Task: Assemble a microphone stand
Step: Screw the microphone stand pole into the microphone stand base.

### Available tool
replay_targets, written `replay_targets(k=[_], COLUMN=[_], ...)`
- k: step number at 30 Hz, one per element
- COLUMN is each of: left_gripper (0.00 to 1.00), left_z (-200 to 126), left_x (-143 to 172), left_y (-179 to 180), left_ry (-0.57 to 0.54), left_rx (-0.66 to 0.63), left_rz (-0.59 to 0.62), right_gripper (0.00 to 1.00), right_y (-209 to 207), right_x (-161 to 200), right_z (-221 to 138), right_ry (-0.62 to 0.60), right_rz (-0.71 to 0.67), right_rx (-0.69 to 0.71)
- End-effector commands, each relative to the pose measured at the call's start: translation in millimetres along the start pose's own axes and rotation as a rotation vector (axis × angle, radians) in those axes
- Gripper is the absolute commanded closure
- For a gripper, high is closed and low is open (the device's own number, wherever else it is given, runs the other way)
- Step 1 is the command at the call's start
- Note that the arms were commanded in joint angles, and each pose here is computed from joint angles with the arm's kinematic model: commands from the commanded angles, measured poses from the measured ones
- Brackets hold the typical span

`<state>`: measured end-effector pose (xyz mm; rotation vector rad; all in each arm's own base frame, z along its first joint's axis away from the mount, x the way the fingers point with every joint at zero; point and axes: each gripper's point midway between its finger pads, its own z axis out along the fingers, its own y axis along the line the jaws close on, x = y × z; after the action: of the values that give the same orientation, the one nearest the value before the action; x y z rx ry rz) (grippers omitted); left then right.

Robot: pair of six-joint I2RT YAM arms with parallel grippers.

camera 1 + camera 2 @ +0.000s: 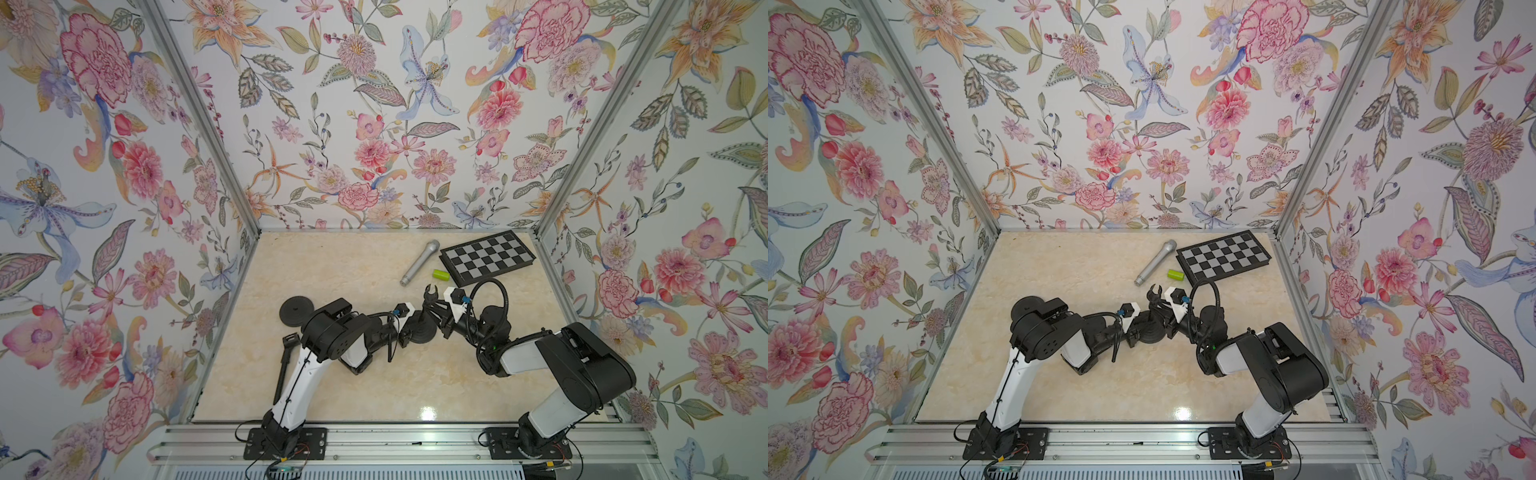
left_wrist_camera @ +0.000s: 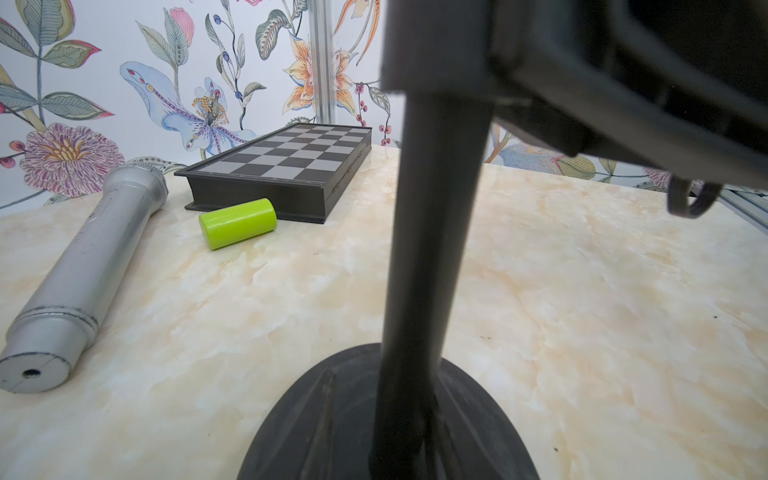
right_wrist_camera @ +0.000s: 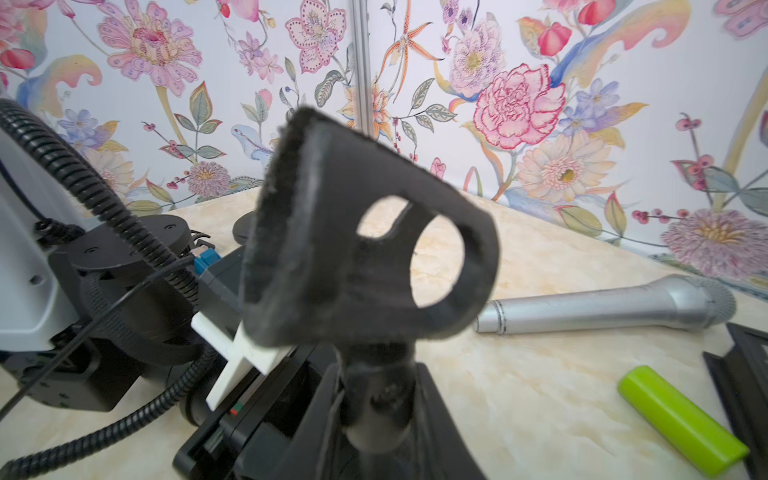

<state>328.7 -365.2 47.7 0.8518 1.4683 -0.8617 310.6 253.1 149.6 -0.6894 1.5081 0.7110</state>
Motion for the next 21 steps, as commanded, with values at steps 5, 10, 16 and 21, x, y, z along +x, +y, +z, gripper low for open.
replay_targets(k=[5,10,16,21], left_gripper=[0.65,0.65,0.65,0.65], left_z=[-19.0,-20.1,-20.0,-19.9], left_x=[11.2,10.7,7.9,9.5], left_y=[20.4,20.4,20.5,20.7], left_ry=[-0.072,-0.070,-0.076,-0.074], left_rx=[-0.118,-0.121,-0.119,-0.116], left_rz=[0.027,0.036,0.038,0.028], right_gripper=[1.00,1.00,0.72,0.59], right_y=[-16.4,1.0,21.5,4.0], right_x=[56.7,67.0,38.9,17.8], right_z=[-15.5,-11.0,0.8,-0.3], right_ry=[0.135,0.184,0.165,0.154], right_rz=[0.131,0.106,0.032,0.018], right_rx=[0.405,0.313,0.051,-0.044])
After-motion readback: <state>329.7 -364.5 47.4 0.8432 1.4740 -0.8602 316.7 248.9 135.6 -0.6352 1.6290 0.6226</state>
